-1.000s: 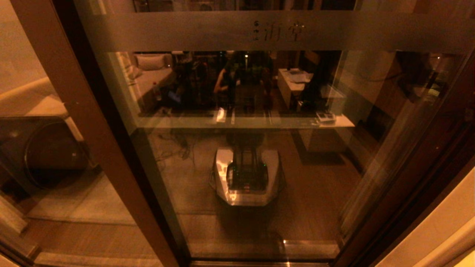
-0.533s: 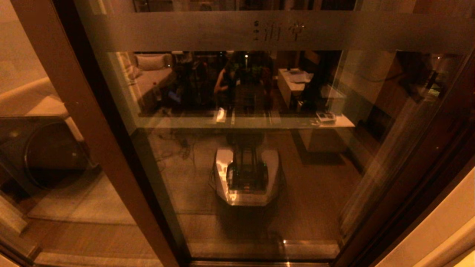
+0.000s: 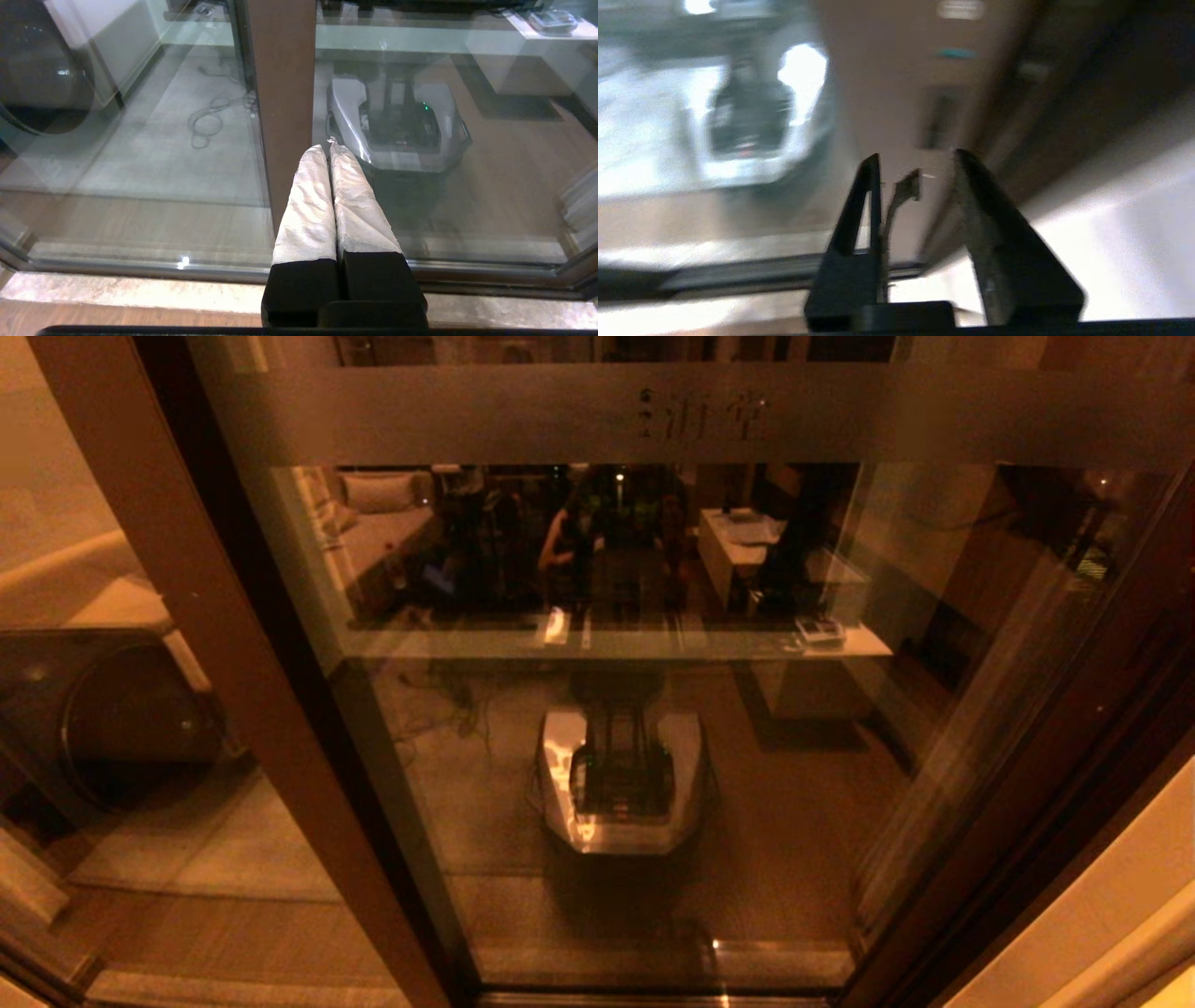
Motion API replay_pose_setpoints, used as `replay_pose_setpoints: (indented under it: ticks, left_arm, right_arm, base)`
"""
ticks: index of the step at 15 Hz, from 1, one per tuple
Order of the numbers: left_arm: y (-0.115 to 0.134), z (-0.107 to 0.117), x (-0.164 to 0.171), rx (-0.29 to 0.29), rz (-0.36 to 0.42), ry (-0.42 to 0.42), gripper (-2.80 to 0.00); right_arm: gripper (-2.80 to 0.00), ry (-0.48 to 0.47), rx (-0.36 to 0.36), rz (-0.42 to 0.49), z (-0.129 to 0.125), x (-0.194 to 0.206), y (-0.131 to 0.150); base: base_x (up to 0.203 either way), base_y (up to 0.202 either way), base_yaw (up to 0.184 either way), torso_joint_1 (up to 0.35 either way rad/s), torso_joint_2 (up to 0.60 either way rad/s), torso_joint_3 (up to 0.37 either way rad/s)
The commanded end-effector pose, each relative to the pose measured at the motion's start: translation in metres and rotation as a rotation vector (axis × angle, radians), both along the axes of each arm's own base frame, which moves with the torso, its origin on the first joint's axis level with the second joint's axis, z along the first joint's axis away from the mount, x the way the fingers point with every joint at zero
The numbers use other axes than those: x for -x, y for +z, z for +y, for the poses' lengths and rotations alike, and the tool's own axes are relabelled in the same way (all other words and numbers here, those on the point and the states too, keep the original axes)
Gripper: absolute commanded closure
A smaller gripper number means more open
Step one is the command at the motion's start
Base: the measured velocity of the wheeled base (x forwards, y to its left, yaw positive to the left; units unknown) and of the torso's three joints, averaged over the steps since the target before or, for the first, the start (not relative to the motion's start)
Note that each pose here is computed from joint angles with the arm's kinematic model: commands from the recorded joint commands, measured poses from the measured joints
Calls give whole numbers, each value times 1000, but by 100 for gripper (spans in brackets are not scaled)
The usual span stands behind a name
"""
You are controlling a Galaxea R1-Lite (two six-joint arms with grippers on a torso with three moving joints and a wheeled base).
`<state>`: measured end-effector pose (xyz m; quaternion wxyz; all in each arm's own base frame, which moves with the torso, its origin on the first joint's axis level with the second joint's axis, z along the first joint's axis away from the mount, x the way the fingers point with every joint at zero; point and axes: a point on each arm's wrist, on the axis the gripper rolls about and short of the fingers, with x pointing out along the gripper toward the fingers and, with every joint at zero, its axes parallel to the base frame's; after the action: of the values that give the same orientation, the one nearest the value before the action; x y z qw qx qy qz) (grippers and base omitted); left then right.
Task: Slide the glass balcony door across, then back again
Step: Open the slid door
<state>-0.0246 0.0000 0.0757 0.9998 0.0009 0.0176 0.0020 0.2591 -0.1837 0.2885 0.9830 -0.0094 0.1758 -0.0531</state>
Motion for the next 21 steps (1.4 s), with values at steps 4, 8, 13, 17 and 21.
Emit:
replay_pose_setpoints:
  ticks: [4, 8, 13, 17, 21]
  left_arm:
    - [0, 0, 0, 0, 0, 1, 0]
    - [0, 0, 0, 0, 0, 1, 0]
    - [0, 0, 0, 0, 0, 1, 0]
    - [0, 0, 0, 0, 0, 1, 0]
    - [0, 0, 0, 0, -1, 1, 0]
  right_arm:
    - [0, -122, 73, -10, -2, -4, -2]
    - [0, -134, 83, -11, -3, -24, -15]
    - [0, -169, 101, -44, -11, -42, -25]
    - [0, -170, 98, -63, -14, -48, -27]
    - [0, -176, 112, -98, -20, -57, -32]
  base:
    - [0, 0, 0, 0, 0, 0]
    - [0, 0, 0, 0, 0, 0]
    - [0, 0, 0, 0, 0, 0]
    - [0, 0, 0, 0, 0, 0]
    - [0, 0, 0, 0, 0, 0]
